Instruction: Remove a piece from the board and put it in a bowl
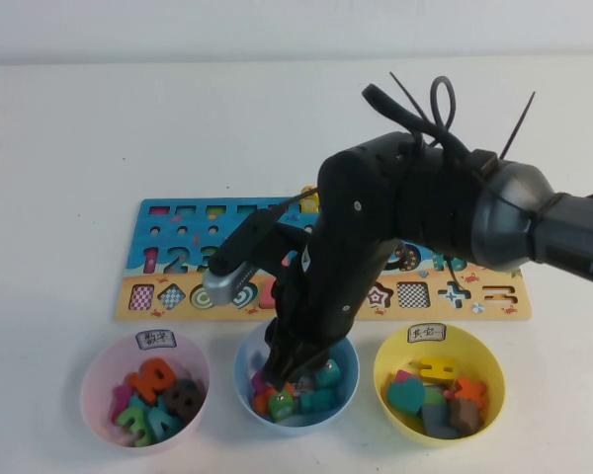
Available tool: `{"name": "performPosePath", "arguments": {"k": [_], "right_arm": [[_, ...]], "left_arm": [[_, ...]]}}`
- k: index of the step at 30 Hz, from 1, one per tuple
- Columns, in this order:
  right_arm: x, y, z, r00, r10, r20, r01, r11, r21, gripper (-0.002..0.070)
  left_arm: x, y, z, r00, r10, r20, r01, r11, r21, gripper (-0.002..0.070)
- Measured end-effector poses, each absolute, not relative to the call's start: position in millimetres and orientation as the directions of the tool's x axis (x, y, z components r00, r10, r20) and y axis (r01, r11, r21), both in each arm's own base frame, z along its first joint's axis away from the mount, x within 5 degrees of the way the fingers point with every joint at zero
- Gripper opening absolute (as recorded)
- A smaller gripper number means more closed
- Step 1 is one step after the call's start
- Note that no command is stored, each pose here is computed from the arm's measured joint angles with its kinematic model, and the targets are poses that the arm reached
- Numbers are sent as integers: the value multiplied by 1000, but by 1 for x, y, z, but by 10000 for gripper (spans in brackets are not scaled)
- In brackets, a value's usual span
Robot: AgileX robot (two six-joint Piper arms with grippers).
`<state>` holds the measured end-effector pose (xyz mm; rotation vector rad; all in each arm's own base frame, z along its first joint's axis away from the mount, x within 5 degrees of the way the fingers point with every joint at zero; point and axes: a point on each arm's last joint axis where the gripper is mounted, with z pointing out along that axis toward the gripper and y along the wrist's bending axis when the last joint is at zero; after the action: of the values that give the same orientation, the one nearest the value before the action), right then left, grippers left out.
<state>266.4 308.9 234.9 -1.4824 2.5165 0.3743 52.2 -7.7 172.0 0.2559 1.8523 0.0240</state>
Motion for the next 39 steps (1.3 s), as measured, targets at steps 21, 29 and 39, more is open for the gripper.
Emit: {"name": "performPosePath", "arguments": {"k": [21, 29, 39], "right_arm": [[274, 315, 218, -488, -818, -305, -871, 477, 115, 198], [276, 314, 216, -488, -818, -304, -871, 480, 107, 198], [279, 316, 206, -493, -821, -287, -868, 483, 110, 197]], "left_arm": [[52, -8, 172, -271, 188, -944, 163, 976, 147, -1], [52, -8, 172, -271, 188, -944, 163, 976, 147, -1], [52, -8, 172, -271, 188, -944, 163, 976, 147, -1]]}}
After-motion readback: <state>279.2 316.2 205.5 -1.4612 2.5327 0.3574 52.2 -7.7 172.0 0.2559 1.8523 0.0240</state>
